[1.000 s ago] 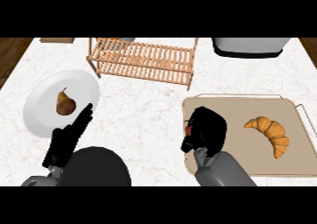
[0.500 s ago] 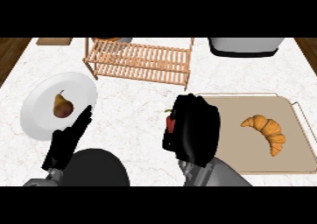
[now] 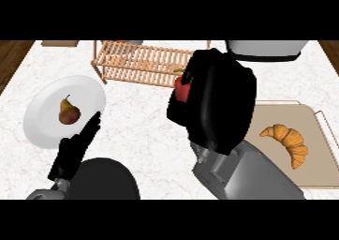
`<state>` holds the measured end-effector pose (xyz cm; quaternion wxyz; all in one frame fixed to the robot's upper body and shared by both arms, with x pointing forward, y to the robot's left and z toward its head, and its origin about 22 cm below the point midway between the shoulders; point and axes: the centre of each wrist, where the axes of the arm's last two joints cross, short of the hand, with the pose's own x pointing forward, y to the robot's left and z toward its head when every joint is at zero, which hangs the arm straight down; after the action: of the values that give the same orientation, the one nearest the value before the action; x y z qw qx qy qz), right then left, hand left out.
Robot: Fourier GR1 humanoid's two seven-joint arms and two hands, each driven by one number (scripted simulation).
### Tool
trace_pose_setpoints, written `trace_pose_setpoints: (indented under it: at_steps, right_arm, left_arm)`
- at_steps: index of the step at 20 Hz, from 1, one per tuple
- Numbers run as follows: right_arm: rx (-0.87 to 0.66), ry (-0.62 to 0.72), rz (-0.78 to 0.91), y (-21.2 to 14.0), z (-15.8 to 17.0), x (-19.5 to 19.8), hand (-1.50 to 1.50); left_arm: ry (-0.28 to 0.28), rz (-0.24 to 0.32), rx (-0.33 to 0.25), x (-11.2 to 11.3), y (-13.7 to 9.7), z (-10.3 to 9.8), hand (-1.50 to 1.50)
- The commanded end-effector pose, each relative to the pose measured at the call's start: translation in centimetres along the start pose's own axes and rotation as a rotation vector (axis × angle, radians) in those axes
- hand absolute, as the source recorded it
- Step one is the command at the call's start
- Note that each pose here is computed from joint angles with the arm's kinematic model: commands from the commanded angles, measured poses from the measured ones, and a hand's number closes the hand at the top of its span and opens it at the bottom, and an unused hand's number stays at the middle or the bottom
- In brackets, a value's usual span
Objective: Pick the bell pepper from the tray and place it in the tiered shelf
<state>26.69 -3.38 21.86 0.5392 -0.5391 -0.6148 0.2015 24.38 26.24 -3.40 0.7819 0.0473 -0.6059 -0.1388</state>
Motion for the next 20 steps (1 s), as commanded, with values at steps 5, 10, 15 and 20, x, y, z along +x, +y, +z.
trace_pose_setpoints:
  at_steps: [5,10,15,20]
  right_arm:
    - [-0.068,0.245,0.049,-1.8,-6.7,4.0,1.5]
    - [-0.056,0.278,0.042,-0.4,-10.0,5.4,1.5]
    - [-0.007,0.233,0.103,1.0,-14.2,5.7,1.5]
    - [0.067,0.211,0.116,4.6,-15.8,4.8,1.5]
  left_arm:
    - [-0.021,-0.014,-0.015,0.4,1.3,0.5,0.0]
    - [-0.02,-0.004,-0.027,0.1,-0.9,-0.7,0.0]
    - [-0.02,0.0,-0.023,0.2,1.7,-0.6,0.0]
    - [-0.033,-0.004,-0.007,0.2,0.5,-0.6,0.0]
